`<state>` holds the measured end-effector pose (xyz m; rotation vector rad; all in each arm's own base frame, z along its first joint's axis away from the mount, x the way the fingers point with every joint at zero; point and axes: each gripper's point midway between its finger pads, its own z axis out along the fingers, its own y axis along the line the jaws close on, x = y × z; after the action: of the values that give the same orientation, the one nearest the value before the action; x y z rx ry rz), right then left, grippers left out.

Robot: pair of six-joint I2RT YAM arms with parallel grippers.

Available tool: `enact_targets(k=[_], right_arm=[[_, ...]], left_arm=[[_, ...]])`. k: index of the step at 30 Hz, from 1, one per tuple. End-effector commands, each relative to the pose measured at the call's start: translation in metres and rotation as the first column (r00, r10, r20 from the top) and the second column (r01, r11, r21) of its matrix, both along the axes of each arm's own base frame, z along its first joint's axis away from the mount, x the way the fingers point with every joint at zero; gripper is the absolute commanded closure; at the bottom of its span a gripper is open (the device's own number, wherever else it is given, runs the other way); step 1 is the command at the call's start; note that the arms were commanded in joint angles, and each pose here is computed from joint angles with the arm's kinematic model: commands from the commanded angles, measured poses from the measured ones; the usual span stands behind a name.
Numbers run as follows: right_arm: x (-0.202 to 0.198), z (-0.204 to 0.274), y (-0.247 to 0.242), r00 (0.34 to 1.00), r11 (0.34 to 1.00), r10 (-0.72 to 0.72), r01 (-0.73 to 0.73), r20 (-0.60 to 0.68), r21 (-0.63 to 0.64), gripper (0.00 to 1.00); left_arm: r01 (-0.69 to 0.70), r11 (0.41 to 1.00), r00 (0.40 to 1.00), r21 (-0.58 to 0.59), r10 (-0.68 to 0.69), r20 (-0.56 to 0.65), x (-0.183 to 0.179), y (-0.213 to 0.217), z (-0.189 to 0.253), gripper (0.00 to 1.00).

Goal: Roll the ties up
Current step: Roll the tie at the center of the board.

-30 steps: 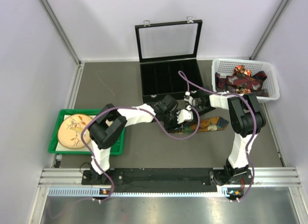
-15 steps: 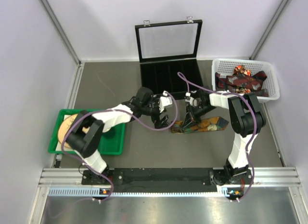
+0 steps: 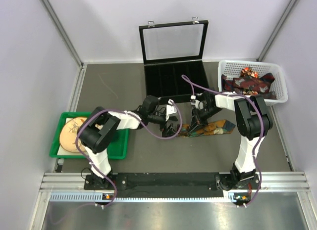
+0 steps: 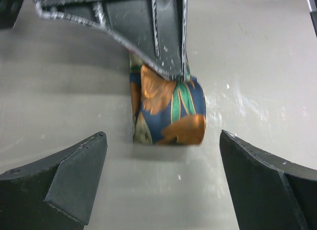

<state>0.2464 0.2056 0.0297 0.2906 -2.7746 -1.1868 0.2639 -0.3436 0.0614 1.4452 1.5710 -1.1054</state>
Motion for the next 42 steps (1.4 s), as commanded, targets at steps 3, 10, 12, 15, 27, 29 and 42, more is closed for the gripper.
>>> enact_targets(k=[3, 10, 12, 15, 27, 29, 42], right_arm=[[0.011, -0.046, -0.028, 0.994, 0.974, 0.070, -0.051, 0.078, -0.222, 1.00], [0.012, -0.048, -0.028, 0.995, 0.973, 0.073, -0.056, 0.067, -0.225, 1.00], [0.013, -0.047, -0.026, 0.995, 0.975, 0.074, -0.057, 0.067, -0.215, 1.00], [0.015, -0.044, -0.025, 0.995, 0.978, 0.075, -0.059, 0.071, -0.201, 1.00], [0.016, 0.003, -0.029, 0.997, 0.999, 0.008, -0.005, 0.072, -0.049, 0.80], [0.017, 0.012, -0.033, 0.997, 1.000, -0.016, 0.017, 0.074, -0.014, 0.75], [0.015, 0.038, 0.004, 0.998, 0.972, -0.054, 0.045, 0.036, 0.230, 0.48]], left_arm=[[0.051, 0.982, 0.994, -0.181, -0.032, 0.105, 0.001, -0.033, 0.019, 0.01], [0.043, 0.980, 0.993, -0.193, -0.022, 0.112, 0.003, -0.050, -0.001, 0.06], [0.049, 0.981, 0.994, -0.187, -0.030, 0.104, 0.003, -0.054, -0.005, 0.18], [0.050, 0.986, 0.995, -0.162, -0.036, 0.090, 0.002, -0.058, -0.012, 0.33], [-0.021, 0.971, 0.998, 0.238, 0.004, 0.069, -0.006, -0.009, -0.056, 0.78], [-0.039, 0.946, 0.996, 0.322, 0.012, 0.086, -0.007, 0.002, -0.064, 0.79], [-0.083, 0.852, 0.988, 0.516, 0.001, 0.157, -0.011, -0.002, -0.072, 0.62]])
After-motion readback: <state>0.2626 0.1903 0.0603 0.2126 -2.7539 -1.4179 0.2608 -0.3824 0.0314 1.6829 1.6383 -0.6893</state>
